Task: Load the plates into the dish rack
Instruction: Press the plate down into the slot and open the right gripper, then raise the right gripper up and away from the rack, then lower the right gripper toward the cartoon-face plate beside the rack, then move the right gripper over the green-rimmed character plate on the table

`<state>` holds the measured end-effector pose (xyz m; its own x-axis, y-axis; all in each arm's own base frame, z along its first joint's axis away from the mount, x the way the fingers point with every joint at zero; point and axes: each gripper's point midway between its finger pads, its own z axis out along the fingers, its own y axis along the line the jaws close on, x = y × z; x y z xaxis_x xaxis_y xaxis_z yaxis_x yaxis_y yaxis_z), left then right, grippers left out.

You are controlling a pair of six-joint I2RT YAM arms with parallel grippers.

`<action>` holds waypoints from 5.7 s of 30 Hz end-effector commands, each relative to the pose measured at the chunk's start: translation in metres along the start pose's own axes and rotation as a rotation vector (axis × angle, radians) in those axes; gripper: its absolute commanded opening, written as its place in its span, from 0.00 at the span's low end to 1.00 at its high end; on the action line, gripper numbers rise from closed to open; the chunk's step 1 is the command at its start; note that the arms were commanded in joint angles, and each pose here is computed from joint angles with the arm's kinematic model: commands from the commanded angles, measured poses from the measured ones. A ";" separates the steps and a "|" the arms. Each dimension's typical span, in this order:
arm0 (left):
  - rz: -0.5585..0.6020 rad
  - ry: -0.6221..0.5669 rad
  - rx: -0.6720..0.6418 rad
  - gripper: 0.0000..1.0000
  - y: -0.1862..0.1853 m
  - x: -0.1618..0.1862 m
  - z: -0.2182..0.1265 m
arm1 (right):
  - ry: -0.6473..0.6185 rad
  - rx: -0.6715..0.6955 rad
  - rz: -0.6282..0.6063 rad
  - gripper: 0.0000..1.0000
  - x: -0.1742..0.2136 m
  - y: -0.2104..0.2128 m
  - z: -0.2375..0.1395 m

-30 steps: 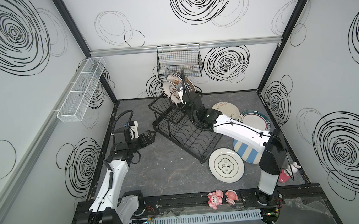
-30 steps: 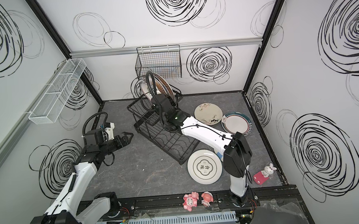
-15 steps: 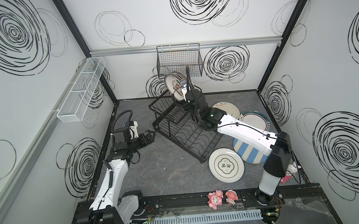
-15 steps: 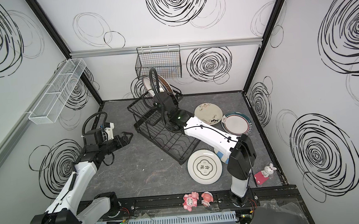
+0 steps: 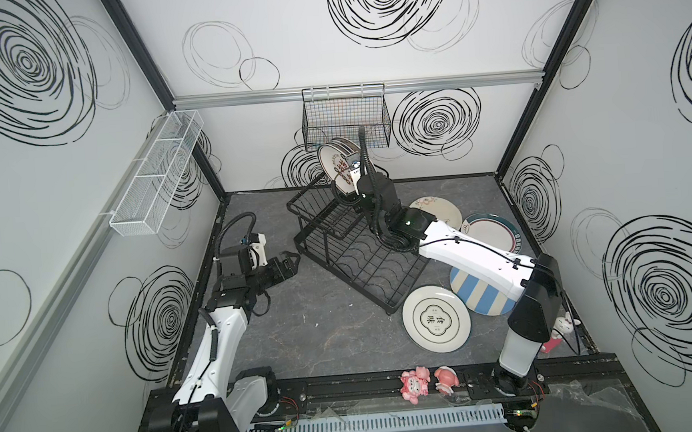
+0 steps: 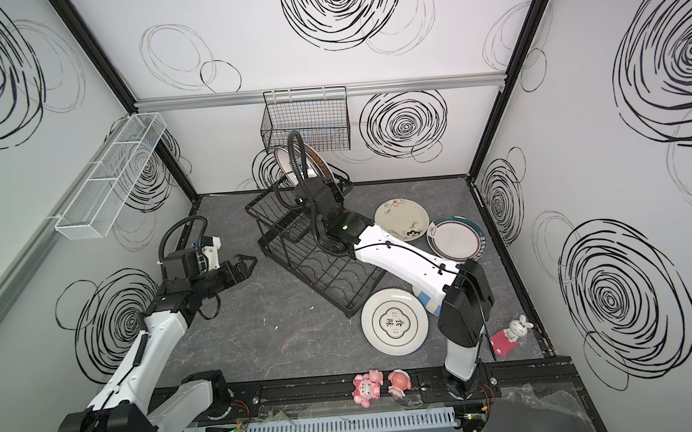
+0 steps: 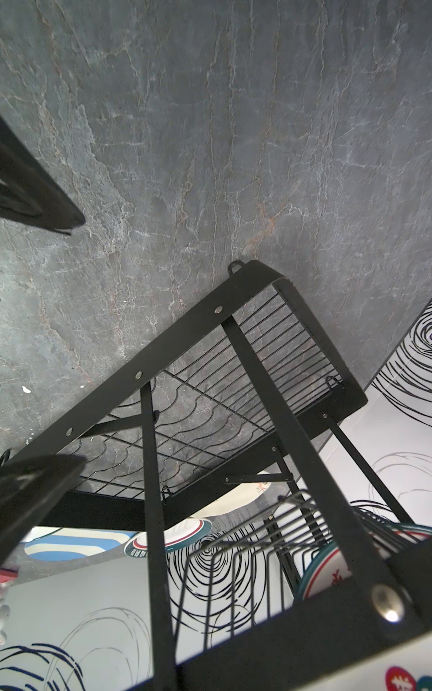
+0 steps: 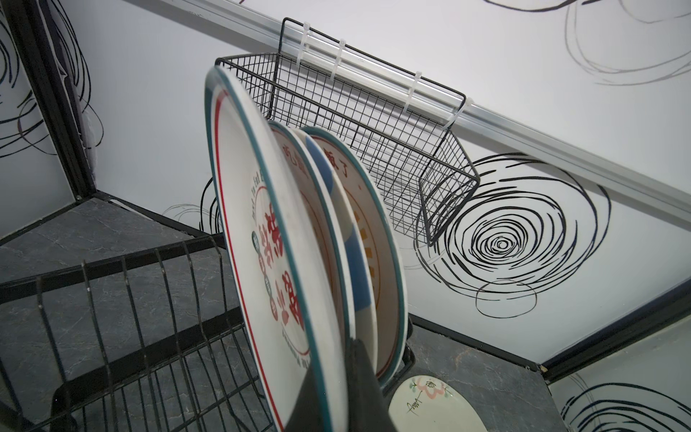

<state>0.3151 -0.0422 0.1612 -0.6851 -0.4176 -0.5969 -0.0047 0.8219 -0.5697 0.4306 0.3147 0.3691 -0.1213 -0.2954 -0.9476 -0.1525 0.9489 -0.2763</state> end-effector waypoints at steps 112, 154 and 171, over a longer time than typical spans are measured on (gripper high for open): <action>0.023 -0.093 -0.039 0.96 0.009 -0.020 -0.017 | 0.462 -0.752 -0.243 0.00 0.284 0.184 -0.095; -0.045 -0.180 -0.125 0.96 0.034 -0.046 -0.041 | 0.265 -0.855 -0.116 0.60 0.179 0.225 -0.136; -0.049 -0.209 -0.153 0.96 0.039 -0.083 -0.031 | 0.595 -0.530 0.208 0.77 0.247 0.030 -0.160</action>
<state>0.3240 0.0280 0.1597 -0.6181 -0.5395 -0.5718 -0.2318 0.8201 -0.5232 0.2483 0.2876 0.1660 -0.5841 -0.3200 -0.7460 -0.6027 0.7866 0.1345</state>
